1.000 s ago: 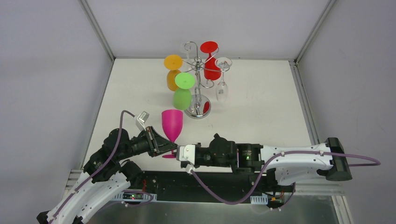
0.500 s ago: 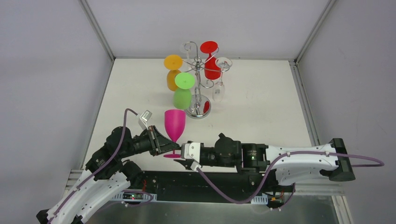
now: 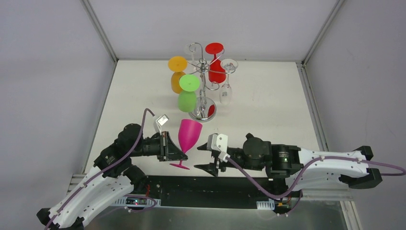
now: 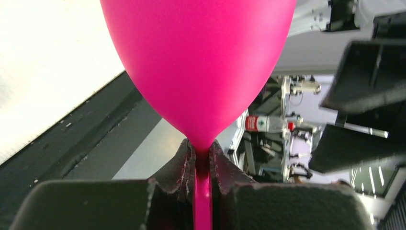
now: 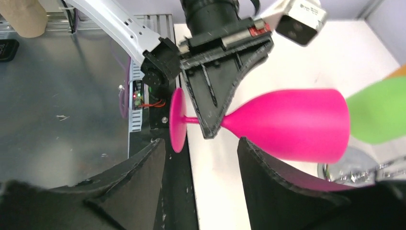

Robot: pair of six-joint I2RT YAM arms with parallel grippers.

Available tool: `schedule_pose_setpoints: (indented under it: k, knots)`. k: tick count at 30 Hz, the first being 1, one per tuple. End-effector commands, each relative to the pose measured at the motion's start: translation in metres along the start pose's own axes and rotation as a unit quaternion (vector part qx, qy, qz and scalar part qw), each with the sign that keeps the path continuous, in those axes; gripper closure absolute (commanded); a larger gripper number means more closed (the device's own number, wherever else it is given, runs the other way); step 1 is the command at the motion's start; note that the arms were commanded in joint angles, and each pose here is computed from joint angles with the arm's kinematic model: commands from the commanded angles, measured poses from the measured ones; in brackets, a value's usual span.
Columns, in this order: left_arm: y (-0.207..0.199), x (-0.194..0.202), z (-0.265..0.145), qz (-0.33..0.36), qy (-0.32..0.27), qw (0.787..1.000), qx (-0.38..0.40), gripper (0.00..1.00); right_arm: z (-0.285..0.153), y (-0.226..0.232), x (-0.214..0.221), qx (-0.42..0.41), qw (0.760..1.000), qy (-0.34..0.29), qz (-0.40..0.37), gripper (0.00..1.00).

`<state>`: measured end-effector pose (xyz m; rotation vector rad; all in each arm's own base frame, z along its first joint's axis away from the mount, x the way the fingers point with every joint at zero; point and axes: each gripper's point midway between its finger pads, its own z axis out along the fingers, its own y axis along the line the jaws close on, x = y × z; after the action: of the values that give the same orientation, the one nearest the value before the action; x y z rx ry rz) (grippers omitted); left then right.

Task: Take the wine glass off the wine glass rack
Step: Place the wine glass at the center of the board.

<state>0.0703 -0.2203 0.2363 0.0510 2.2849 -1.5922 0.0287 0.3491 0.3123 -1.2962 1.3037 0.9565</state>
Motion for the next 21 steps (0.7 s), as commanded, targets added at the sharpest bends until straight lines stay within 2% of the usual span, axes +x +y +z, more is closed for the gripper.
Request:
schedule_pose_setpoints:
  k: [1, 5, 12, 21]
  knots:
    - [-0.036, 0.010, -0.012, 0.080, 0.044, 0.993, 0.075, 1.00, -0.027, -0.016, -0.012, 0.051, 0.995, 0.024, 0.077, 0.39]
    - [-0.039, 0.021, -0.015, 0.094, 0.079, 0.988, 0.094, 1.00, -0.042, -0.026, -0.018, 0.079, 0.990, 0.041, 0.110, 0.38]
    - [-0.028, 0.036, -0.015, 0.093, 0.125, 0.983, 0.096, 1.00, -0.061, -0.040, -0.041, 0.100, 0.980, 0.015, 0.170, 0.35]
    - [-0.035, 0.053, -0.032, 0.137, 0.145, 0.970, 0.137, 1.00, -0.060, -0.049, -0.045, 0.074, 0.952, 0.034, 0.295, 0.35]
